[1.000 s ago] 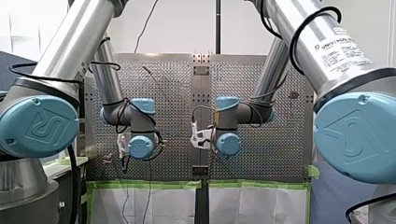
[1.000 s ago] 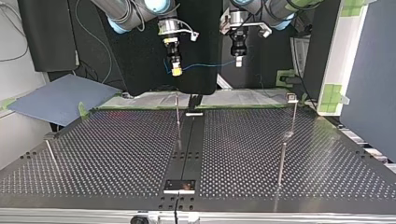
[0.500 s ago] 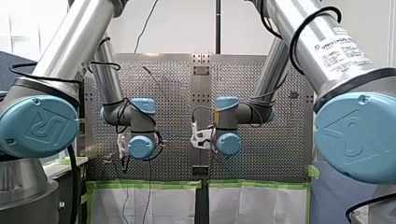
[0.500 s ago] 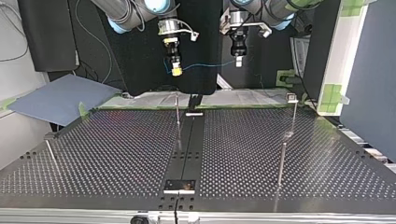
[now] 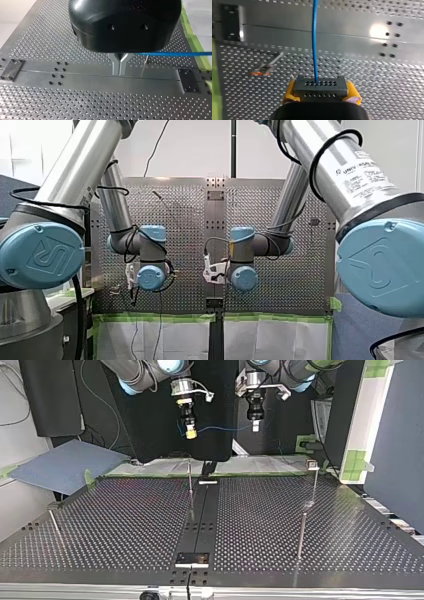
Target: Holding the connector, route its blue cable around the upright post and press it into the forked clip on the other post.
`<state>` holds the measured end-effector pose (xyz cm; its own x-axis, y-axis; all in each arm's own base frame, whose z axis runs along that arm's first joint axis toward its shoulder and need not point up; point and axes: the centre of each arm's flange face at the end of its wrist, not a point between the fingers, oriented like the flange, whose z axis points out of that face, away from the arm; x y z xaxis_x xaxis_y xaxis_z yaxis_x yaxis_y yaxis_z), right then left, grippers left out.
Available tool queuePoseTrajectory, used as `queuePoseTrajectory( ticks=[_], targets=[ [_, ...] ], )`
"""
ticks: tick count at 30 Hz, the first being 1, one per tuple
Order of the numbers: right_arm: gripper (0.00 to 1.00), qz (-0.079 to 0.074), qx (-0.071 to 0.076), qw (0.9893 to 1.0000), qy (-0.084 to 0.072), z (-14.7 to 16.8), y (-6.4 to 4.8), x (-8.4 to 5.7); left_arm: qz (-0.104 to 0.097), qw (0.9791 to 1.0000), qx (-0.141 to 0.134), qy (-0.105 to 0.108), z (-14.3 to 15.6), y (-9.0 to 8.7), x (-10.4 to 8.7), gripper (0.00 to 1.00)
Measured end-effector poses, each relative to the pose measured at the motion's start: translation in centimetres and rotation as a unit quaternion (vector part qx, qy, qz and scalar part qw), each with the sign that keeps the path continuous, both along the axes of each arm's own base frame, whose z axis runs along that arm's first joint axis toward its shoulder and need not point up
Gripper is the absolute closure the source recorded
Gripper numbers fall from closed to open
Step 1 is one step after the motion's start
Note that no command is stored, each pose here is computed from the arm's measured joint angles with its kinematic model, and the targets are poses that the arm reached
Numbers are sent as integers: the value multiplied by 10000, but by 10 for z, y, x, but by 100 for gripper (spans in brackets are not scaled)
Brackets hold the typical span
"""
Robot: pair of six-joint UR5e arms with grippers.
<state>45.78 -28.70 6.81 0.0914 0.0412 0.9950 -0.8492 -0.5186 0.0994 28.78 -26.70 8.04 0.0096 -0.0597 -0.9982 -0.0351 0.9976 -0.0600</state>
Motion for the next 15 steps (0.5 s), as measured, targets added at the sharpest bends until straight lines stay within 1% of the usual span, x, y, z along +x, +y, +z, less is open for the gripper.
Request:
queuePoseTrajectory(
  ticks=[3,6,15],
  targets=[
    [100,5,91,9999,97,-14,2,-2,0,10000,0,0,0,0,0,100],
    [100,5,147,9998,155,-23,4,-3,0,10000,0,0,0,0,0,100],
    [100,6,170,9997,180,-26,4,-4,0,10000,0,0,0,0,0,100]
  ],
)
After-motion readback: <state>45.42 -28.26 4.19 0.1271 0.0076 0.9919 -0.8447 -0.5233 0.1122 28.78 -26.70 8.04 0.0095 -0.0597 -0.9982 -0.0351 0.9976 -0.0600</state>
